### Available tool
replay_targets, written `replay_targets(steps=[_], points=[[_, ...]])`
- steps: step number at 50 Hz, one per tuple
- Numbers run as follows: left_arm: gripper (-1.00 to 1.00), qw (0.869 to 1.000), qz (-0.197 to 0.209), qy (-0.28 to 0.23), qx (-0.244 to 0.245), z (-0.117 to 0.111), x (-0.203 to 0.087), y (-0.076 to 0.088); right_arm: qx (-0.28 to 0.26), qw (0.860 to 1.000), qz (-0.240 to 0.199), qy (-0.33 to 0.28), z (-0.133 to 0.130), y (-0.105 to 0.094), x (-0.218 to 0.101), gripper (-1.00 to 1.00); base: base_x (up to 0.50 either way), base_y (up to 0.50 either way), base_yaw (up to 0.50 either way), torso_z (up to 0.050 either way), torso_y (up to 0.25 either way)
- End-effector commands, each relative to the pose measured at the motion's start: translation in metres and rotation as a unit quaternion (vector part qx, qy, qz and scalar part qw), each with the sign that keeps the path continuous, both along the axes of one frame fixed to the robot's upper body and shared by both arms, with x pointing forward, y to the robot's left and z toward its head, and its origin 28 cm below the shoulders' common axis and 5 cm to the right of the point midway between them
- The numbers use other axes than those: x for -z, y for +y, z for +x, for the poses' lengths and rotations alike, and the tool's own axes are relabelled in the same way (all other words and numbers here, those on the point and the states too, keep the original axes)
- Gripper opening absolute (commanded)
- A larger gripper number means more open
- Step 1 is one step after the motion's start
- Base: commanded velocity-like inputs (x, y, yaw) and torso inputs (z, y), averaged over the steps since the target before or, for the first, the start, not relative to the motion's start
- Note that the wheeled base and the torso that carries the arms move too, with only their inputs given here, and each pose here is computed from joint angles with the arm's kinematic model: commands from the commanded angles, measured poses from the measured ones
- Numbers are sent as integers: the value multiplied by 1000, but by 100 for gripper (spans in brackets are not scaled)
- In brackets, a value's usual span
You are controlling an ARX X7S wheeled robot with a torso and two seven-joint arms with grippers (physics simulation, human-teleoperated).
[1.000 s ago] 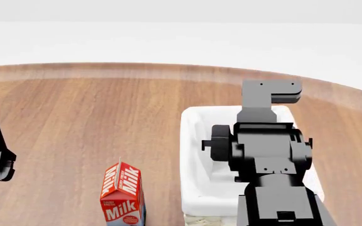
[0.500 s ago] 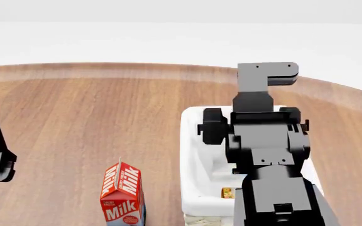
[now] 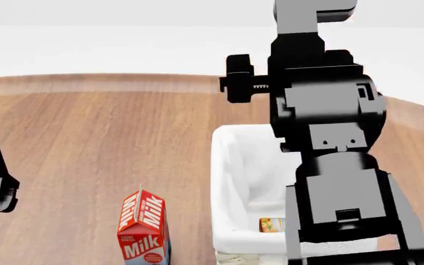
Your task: Pick up the alphabet soup and the tomato sauce, and put them in the basket.
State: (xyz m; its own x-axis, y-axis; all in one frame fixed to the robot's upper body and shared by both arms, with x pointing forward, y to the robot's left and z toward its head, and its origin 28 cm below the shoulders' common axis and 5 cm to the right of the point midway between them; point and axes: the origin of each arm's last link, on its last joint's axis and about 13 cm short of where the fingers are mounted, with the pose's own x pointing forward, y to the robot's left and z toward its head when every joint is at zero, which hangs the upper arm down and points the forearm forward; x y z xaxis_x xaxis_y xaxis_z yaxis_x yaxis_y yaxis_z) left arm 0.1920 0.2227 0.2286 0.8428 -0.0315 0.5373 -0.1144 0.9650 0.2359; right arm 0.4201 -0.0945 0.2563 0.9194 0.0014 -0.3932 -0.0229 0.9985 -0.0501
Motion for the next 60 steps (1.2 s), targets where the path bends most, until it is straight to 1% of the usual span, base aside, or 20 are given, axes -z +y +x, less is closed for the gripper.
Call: replay_targets(steps=[1,4,5,6,8,9,14,18,20,22,24,28,29,31,32,36,39,42,51,60], points=[[100,1000,1,-1,0,0,-1,0,-31,999,-10,-8,-23,1,-24,100,0,0,0,0,0],[100,1000,0,-1,0,-1,-1,0,-39,999,-10,-9,-33,3,-24,100,0,0,0,0,0],[100,1000,1,-2,0,-1,-2,0,-42,999,-23,-10,-39,3,-22,100,0,0,0,0,0],[100,1000,1,-1,-1,-1,-2,0,-50,999,-14,-7,-44,4,-22,100,0,0,0,0,0],[100,1000,1,-1,-1,-1,-2,0,-53,999,-11,-5,-50,3,-24,100,0,0,0,0,0],[100,1000,1,-2,0,-1,-2,0,-58,998,-19,-8,-54,3,-24,100,0,0,0,0,0],[100,1000,2,-1,0,0,-2,-1,-73,997,-18,-4,-72,3,-25,100,0,0,0,0,0],[100,1000,4,-1,0,1,-2,-1,-79,997,-15,1,-81,3,-22,100,0,0,0,0,0],[100,1000,3,-1,0,0,-2,-1,-83,996,-32,2,-89,4,-20,100,0,0,0,0,0],[100,1000,3,0,0,1,-2,-1,-96,995,-25,4,-96,5,-18,100,0,0,0,0,0],[100,1000,3,0,0,1,-1,-1,-97,995,-29,3,-104,7,-17,100,0,0,0,0,0],[100,1000,3,1,2,2,-1,-2,-104,994,-20,-2,-127,11,-18,100,0,0,0,0,0],[100,1000,3,1,2,2,-1,-2,-111,993,-28,-7,-132,12,-17,100,0,0,0,0,0],[100,1000,3,0,2,1,-1,-2,-114,993,-25,0,-138,12,-15,100,0,0,0,0,0],[100,1000,4,1,1,1,-2,-2,-118,992,-31,-1,-143,11,-11,100,0,0,0,0,0],[100,1000,4,1,0,0,-1,-1,-134,990,-42,3,-156,9,-10,100,0,0,0,0,0],[100,1000,3,0,1,1,-2,-2,-142,989,-51,4,-163,7,-7,100,0,0,0,0,0],[100,1000,5,0,2,2,-2,-3,-155,985,-71,-1,-171,6,-6,100,0,0,0,0,0],[100,1000,5,0,4,2,-3,-3,-191,978,-88,0,-198,8,-6,100,0,0,0,0,0],[100,1000,5,-2,2,1,-3,-2,-204,973,-106,21,-210,5,6,100,0,0,0,0,0]])
